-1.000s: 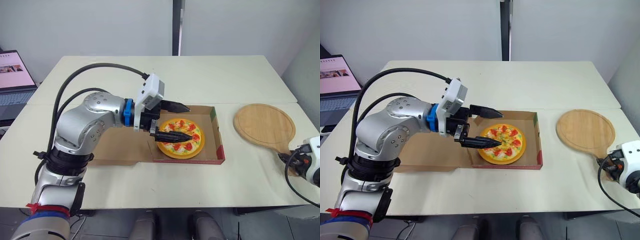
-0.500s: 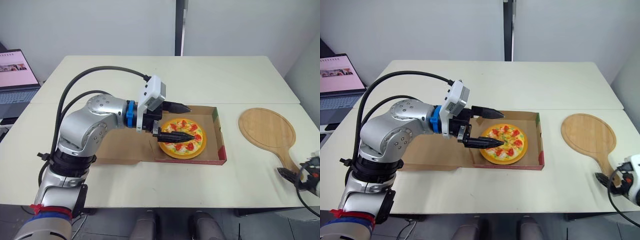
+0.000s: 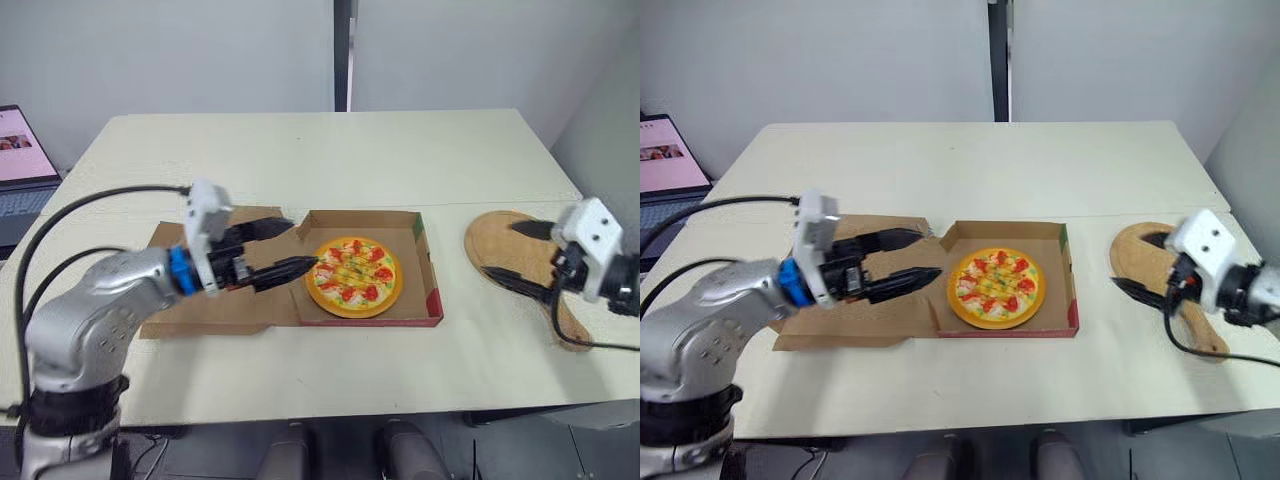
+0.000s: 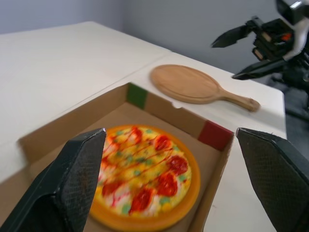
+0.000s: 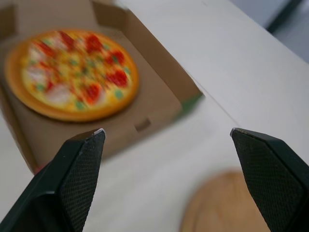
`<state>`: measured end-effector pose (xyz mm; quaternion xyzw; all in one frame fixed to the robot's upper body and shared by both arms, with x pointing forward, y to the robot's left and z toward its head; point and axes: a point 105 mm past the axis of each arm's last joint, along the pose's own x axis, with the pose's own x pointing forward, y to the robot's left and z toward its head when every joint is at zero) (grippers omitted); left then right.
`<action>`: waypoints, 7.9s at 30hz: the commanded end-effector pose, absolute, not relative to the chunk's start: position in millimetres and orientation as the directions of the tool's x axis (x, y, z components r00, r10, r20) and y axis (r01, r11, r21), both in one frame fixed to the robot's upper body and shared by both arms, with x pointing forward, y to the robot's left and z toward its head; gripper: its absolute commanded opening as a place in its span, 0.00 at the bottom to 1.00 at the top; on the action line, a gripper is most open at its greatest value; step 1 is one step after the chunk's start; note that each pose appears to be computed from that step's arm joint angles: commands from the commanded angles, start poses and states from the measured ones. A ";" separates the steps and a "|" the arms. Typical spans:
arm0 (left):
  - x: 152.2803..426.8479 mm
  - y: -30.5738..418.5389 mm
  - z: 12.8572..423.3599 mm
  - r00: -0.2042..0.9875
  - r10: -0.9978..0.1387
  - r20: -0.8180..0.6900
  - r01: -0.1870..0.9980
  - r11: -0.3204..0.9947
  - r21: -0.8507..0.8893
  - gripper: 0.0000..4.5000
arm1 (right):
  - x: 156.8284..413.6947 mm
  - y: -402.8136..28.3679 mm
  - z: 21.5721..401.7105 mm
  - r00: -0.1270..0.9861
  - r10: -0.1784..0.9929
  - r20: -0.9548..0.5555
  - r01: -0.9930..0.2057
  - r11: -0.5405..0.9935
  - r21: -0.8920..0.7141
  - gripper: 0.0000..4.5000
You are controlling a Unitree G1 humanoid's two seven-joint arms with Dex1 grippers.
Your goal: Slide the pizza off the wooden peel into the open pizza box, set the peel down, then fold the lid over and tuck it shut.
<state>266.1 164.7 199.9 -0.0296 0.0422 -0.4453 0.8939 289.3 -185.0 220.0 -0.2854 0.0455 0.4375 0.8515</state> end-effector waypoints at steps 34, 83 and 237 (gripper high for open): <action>231.1 264.1 91.0 0.987 0.092 -0.133 -0.158 0.359 -0.920 1.00 | 307.3 -87.4 242.4 0.182 0.890 -0.418 -0.921 0.005 -0.389 0.99; 231.4 179.9 244.2 0.750 -0.582 0.315 0.654 0.579 -0.488 0.00 | 419.2 -140.6 227.8 0.730 0.589 -0.347 -0.657 0.463 -0.595 0.01; 338.2 85.5 222.3 0.660 -0.738 0.144 0.730 0.584 -0.355 0.00 | 311.5 -172.1 229.5 0.960 0.226 0.163 -0.206 0.970 -0.131 0.53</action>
